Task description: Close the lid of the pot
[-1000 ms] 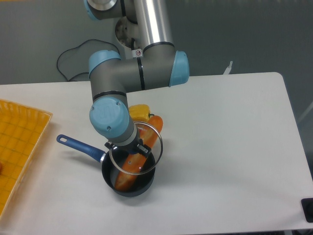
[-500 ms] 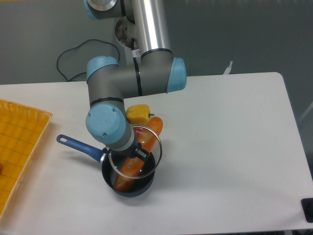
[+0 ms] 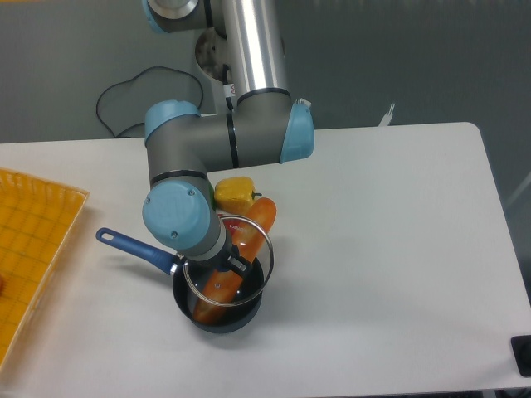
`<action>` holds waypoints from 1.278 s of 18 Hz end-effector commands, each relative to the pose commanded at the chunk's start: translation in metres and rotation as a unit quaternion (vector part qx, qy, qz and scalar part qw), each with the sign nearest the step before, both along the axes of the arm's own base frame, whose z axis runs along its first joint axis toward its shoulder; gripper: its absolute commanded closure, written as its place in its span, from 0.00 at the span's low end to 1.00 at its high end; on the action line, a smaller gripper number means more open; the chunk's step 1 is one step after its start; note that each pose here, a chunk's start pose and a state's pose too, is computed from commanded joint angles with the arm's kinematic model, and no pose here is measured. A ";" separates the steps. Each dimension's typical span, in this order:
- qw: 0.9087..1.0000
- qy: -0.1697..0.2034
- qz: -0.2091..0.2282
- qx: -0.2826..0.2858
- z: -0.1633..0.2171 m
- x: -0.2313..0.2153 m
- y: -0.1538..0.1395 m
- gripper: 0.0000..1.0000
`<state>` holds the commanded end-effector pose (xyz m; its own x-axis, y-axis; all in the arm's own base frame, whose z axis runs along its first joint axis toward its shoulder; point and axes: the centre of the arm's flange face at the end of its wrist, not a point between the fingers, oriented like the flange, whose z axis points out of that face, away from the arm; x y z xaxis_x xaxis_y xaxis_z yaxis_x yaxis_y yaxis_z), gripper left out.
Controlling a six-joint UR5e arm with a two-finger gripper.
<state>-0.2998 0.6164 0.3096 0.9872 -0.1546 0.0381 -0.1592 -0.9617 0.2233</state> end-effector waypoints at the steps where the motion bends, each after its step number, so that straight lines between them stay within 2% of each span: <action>1: 1.000 0.000 0.000 0.000 0.000 0.000 0.000 0.55; 23: 1.000 0.006 0.007 0.005 -0.015 0.005 0.020 0.55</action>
